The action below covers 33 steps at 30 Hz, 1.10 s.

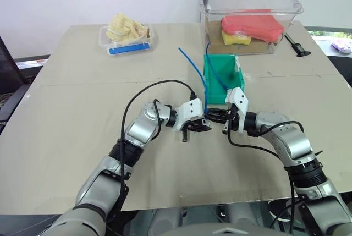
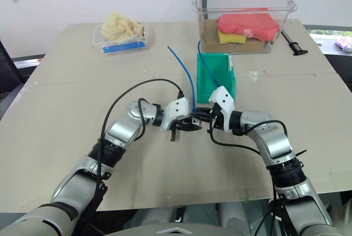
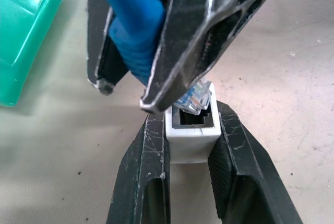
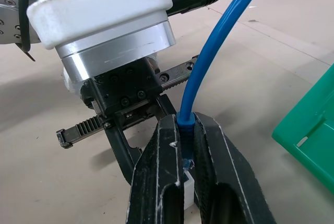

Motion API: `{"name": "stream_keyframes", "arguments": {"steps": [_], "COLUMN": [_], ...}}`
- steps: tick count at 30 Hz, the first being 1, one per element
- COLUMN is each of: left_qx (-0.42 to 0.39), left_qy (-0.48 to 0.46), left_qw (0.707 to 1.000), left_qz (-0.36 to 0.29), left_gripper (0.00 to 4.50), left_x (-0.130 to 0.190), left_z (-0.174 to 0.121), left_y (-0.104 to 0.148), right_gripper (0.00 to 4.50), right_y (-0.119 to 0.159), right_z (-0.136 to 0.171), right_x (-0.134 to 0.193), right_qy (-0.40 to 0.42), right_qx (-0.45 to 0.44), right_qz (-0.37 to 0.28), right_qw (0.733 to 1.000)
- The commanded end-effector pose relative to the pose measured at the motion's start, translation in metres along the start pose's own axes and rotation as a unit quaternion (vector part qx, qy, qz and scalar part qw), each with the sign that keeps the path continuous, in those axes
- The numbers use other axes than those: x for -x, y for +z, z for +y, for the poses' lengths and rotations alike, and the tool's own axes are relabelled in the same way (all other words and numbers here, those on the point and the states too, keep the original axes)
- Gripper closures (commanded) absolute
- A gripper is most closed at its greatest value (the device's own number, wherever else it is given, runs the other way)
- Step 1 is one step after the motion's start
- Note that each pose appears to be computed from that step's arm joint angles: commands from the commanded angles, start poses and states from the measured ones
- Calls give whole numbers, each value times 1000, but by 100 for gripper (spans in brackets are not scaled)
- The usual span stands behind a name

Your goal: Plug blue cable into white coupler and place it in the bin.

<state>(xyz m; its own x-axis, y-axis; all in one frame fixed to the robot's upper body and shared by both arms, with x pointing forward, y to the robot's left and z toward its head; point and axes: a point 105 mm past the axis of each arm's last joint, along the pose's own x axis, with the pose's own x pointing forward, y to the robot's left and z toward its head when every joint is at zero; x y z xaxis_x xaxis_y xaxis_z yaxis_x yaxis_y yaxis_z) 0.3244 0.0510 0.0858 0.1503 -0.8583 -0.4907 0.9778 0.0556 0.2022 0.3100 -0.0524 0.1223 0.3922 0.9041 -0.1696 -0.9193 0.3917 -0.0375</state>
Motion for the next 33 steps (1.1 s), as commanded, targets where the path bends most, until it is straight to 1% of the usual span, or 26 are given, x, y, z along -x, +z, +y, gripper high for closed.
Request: {"name": "stream_keyframes", "arguments": {"steps": [1,17,33], "left_qx": [-23,-28,-32], "left_qy": [8,-5,-15], "left_qw": [999,999,999], "left_qz": [-27,-15,2], "left_gripper": [411,411,411], "left_x": [6,7,8], "left_z": [6,1,-3], "left_y": [17,10,2], "right_gripper": [450,450,450], "right_y": [6,7,15], "right_z": [-6,-8,2], "right_x": [4,4,-7], "right_qy": [-18,-14,5], "right_qx": [11,33,26], "right_qz": [-13,-15,-39], "right_qw": [1000,999,999]}}
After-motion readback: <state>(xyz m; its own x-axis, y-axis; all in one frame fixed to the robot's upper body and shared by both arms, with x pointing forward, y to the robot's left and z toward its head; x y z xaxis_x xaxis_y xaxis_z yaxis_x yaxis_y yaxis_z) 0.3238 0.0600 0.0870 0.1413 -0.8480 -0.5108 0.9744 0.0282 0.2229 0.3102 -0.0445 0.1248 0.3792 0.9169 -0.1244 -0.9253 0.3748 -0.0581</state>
